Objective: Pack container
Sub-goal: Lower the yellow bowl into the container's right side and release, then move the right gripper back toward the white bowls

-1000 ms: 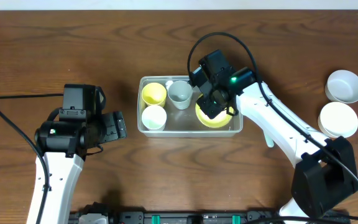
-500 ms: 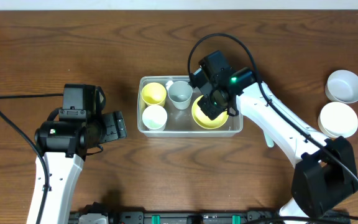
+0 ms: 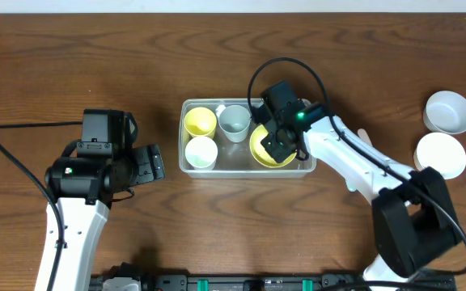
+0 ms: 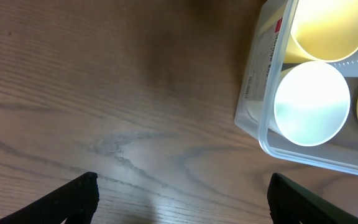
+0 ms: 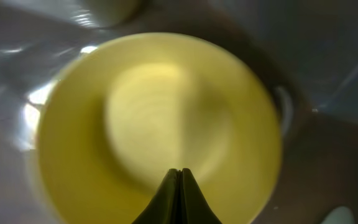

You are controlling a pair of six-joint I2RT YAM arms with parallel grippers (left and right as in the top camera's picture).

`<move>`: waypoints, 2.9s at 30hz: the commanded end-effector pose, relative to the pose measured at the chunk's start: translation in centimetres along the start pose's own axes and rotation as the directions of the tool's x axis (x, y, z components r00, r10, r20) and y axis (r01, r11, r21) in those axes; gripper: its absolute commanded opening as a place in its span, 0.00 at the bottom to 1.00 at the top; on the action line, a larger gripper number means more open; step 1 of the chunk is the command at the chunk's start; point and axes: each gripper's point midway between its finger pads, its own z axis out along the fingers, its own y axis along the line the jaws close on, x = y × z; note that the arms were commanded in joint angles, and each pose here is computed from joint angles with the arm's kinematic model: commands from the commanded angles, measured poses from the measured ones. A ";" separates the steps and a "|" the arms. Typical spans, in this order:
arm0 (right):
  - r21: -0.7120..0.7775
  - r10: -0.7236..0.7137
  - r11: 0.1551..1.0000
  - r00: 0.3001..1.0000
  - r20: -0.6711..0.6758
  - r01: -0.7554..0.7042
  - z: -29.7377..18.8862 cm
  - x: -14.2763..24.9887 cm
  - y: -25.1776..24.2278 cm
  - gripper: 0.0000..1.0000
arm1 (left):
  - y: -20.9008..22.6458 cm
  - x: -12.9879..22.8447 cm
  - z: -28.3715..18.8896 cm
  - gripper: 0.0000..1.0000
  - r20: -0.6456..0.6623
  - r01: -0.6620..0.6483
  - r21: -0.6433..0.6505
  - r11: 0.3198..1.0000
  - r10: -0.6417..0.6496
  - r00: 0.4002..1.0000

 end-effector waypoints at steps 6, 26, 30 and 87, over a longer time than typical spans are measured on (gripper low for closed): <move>0.143 0.071 0.987 0.997 0.017 -0.072 1.3 -0.4 -3.2 0.01 | 0.0 0.0 0.0 0.87 0.001 0.014 0.002 1.000 -0.014 1.000; 0.029 0.124 0.992 0.992 -0.014 -0.124 1.7 0.4 -2.1 0.02 | 0.0 0.0 0.0 0.87 0.001 0.014 0.002 1.000 -0.014 1.000; 0.052 0.128 0.990 0.992 0.010 -0.129 1.7 -0.1 -2.6 0.01 | 0.0 0.0 0.0 0.87 0.000 0.014 0.002 1.000 -0.014 1.000; 0.116 0.261 0.947 0.929 0.262 -0.299 -5.7 -3.8 -5.2 0.25 | 0.0 0.0 0.0 0.87 0.001 0.014 0.002 1.000 -0.014 1.000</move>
